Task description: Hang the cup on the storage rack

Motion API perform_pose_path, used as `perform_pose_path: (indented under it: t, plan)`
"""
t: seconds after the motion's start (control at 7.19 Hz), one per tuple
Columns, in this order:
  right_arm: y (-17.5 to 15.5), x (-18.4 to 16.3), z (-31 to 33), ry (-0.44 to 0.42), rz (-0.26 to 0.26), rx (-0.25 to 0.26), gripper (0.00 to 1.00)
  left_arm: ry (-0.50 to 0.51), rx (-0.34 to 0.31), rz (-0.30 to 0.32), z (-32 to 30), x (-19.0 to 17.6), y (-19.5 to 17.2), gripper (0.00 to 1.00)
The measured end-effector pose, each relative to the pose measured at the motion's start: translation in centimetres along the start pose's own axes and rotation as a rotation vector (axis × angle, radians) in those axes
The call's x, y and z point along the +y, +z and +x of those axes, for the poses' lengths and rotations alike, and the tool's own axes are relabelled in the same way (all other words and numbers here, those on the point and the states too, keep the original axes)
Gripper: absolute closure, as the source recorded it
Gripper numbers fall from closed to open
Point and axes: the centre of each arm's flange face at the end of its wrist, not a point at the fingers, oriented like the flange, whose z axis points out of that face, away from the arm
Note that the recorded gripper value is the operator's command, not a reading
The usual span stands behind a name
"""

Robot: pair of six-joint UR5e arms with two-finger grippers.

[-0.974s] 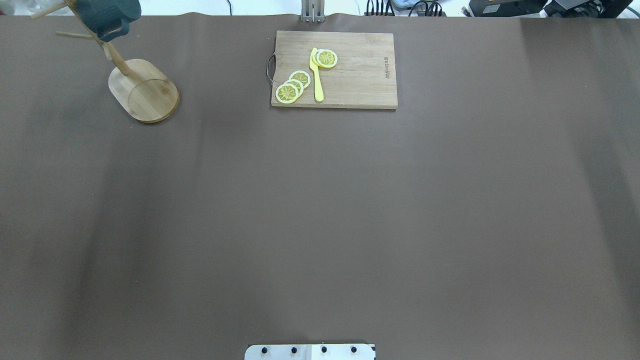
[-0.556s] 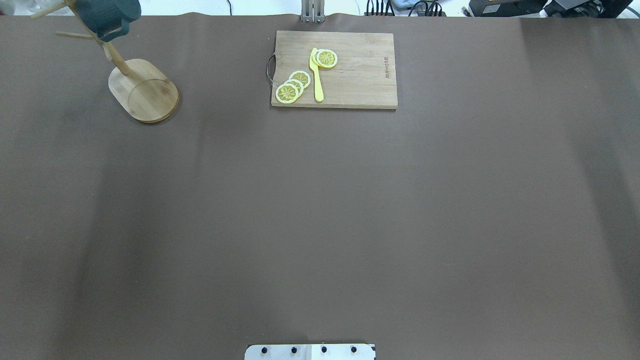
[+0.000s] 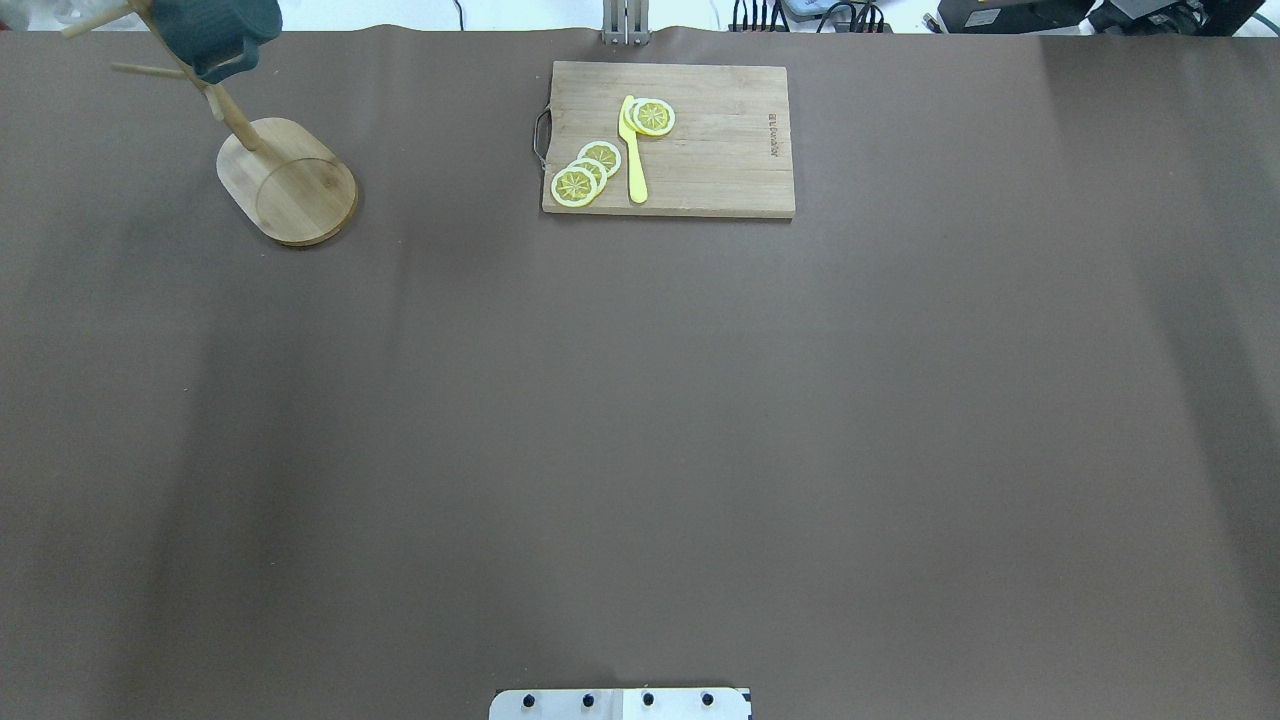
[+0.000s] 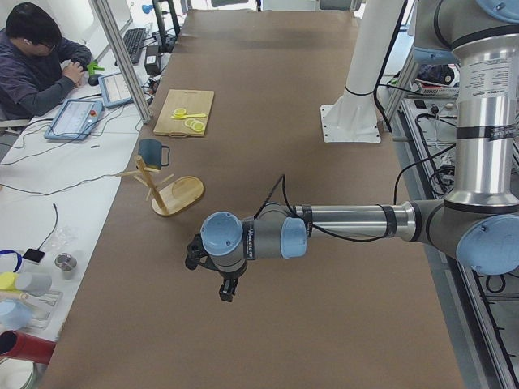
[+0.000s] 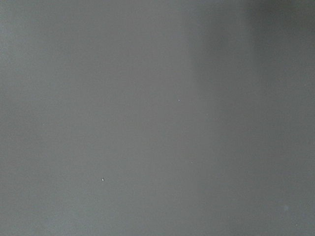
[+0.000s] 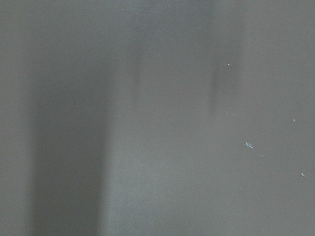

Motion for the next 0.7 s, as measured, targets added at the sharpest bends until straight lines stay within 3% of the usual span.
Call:
perform_pose_path:
  t: [0.7]
  plan:
    - [0.37, -0.06, -0.78, -0.012, -0.003, -0.036, 0.0, 0.007, -0.002, 0.006, 0.35, -0.02, -0.29, 0.01]
